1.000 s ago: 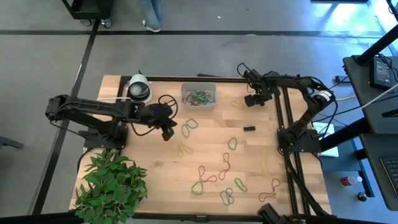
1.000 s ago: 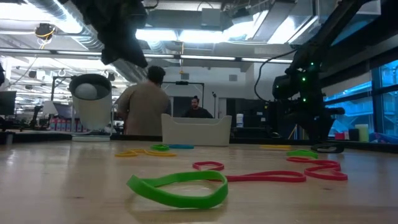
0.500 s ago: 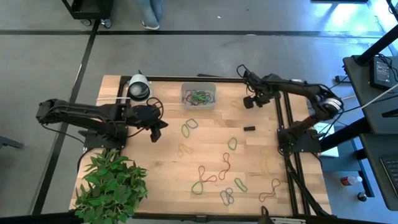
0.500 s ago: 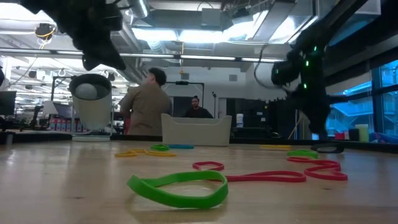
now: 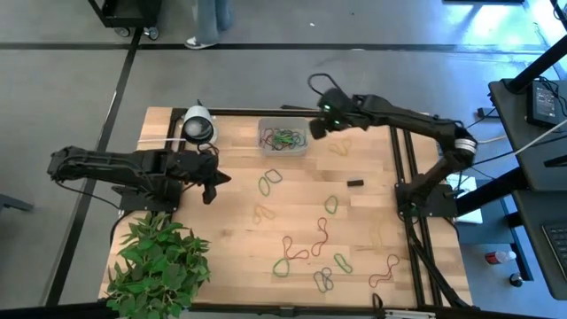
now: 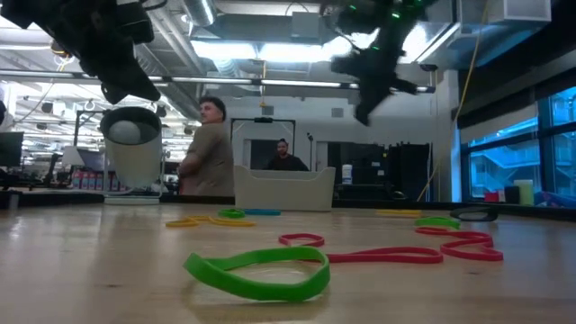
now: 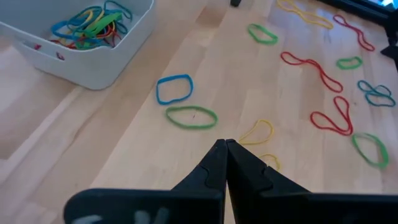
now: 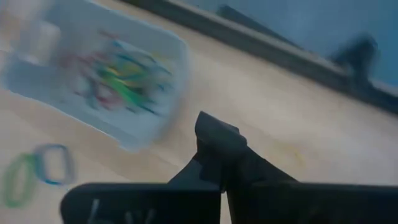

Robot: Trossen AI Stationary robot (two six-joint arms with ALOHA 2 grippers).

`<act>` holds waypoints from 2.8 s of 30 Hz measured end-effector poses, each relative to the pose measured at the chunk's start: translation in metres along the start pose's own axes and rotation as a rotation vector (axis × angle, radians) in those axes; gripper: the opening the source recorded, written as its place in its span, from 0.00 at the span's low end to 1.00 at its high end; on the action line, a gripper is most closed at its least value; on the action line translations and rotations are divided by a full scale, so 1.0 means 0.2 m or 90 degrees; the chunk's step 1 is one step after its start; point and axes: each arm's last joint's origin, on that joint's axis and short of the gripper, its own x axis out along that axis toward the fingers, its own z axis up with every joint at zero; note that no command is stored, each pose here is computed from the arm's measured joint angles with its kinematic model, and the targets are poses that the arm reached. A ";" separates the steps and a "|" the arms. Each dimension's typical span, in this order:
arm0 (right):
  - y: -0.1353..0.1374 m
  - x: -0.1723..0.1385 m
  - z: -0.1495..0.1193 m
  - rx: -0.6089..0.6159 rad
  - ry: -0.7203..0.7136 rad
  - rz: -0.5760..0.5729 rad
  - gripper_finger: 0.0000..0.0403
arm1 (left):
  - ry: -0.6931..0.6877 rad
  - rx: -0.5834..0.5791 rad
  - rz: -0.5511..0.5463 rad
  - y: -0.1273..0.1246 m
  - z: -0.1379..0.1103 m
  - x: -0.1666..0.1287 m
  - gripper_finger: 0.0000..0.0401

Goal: Pick and place rubber bands into bin
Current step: Put the black rubber band into the white bin, then put the yellow rubber band into the white bin

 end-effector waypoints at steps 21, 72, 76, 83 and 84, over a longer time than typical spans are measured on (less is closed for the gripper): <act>0.48 0.67 0.16 -0.124 0.110 0.058 0.06 | -0.006 0.017 -0.004 0.00 0.00 -0.01 0.00; 0.52 0.00 0.16 -0.172 0.011 0.138 0.02 | -0.008 0.018 0.006 0.00 0.00 -0.01 0.02; 0.54 -0.11 0.06 -0.187 0.007 0.133 0.04 | -0.009 0.024 0.005 0.00 0.00 -0.01 0.02; 0.52 -0.15 -0.25 -0.176 0.048 0.132 0.02 | -0.009 0.024 0.005 0.00 0.00 -0.01 0.02; 0.51 -0.16 -0.31 -0.173 0.053 0.136 0.02 | -0.010 0.023 0.005 0.00 0.00 -0.01 0.02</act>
